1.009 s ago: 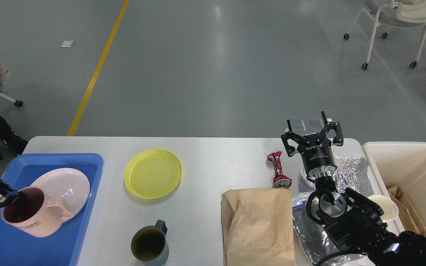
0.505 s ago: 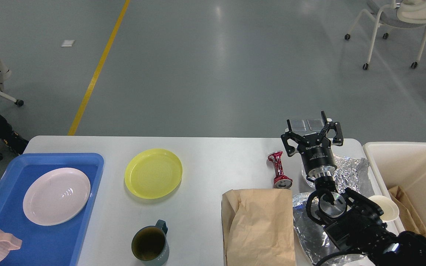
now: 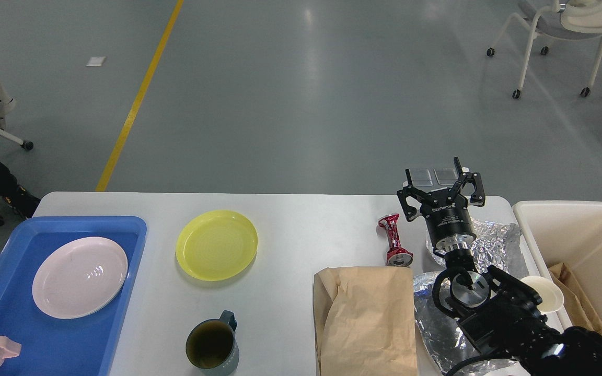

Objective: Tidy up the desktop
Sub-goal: 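Lift the pink mug and place it at the tray corner, then release the pink mug and raise the left gripper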

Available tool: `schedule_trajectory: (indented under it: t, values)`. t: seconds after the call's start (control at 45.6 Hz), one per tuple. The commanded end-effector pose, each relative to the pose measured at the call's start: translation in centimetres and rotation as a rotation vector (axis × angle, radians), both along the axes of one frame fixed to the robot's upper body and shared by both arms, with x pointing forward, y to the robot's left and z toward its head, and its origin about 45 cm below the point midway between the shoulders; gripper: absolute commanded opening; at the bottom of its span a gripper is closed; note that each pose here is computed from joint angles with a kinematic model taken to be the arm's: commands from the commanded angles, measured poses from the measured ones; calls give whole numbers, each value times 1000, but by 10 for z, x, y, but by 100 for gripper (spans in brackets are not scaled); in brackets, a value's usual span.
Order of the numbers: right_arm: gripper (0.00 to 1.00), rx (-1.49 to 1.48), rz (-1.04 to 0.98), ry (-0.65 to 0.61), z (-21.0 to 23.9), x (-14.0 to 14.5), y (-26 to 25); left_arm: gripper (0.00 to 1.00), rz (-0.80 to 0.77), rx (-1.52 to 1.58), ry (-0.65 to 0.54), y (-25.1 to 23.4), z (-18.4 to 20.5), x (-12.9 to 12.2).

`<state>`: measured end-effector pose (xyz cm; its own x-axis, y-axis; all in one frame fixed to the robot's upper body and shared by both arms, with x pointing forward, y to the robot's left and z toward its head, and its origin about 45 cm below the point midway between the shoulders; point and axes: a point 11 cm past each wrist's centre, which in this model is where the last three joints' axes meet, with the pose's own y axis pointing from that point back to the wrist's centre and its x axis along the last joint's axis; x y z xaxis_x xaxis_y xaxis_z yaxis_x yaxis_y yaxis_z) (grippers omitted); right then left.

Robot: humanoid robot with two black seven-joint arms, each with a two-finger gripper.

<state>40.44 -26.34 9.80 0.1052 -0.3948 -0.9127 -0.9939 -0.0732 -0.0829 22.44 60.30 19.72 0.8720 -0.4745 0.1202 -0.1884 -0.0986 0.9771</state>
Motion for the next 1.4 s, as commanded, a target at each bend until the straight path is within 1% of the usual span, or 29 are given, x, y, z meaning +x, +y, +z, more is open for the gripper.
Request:
schedule_trajectory:
  t: [0.0,0.11,0.175,0.241,0.307,0.461,0.57,0.636,0.724,0.834,0.899,1.009,1.097,1.163,1.272,1.382]
  values:
    - [100,1,1,0,0,0,1,3,2,8,-22,3,-2,6]
    - [100,0,0,0,0,0,0,9,4,-3,-34,0,-7,7]
    - [100,0,0,0,0,0,0,18,3,-9,-44,-1,-7,10]
    - [100,0,0,0,0,0,0,22,3,-11,-47,-2,-7,11]
    - [100,0,0,0,0,0,0,31,2,-15,-47,-3,-7,11]
    - [100,1,1,0,0,0,1,41,-2,-17,-46,-3,-7,12]
    - [100,0,0,0,0,0,0,51,2,-29,-53,-5,-5,13]
    - [100,0,0,0,0,0,0,56,3,-55,-70,-10,-3,18]
    - [100,1,1,0,0,0,1,58,-1,-85,-117,-16,6,31]
    - [100,0,0,0,0,0,0,59,-12,-77,-203,-16,38,56]
    - [100,1,1,0,0,0,1,59,-32,-86,-258,-22,58,73]
    - [100,1,1,0,0,0,1,59,-71,-131,-332,-46,92,107]
    - [100,0,0,0,0,0,0,59,-96,-185,-358,-83,117,134]
    - [100,1,1,0,0,0,1,59,-110,-241,-352,-118,132,147]
    - [100,1,1,0,0,0,1,59,-119,-356,-327,-176,138,151]
    - [100,1,1,0,0,0,1,59,-152,-424,-263,-228,127,150]
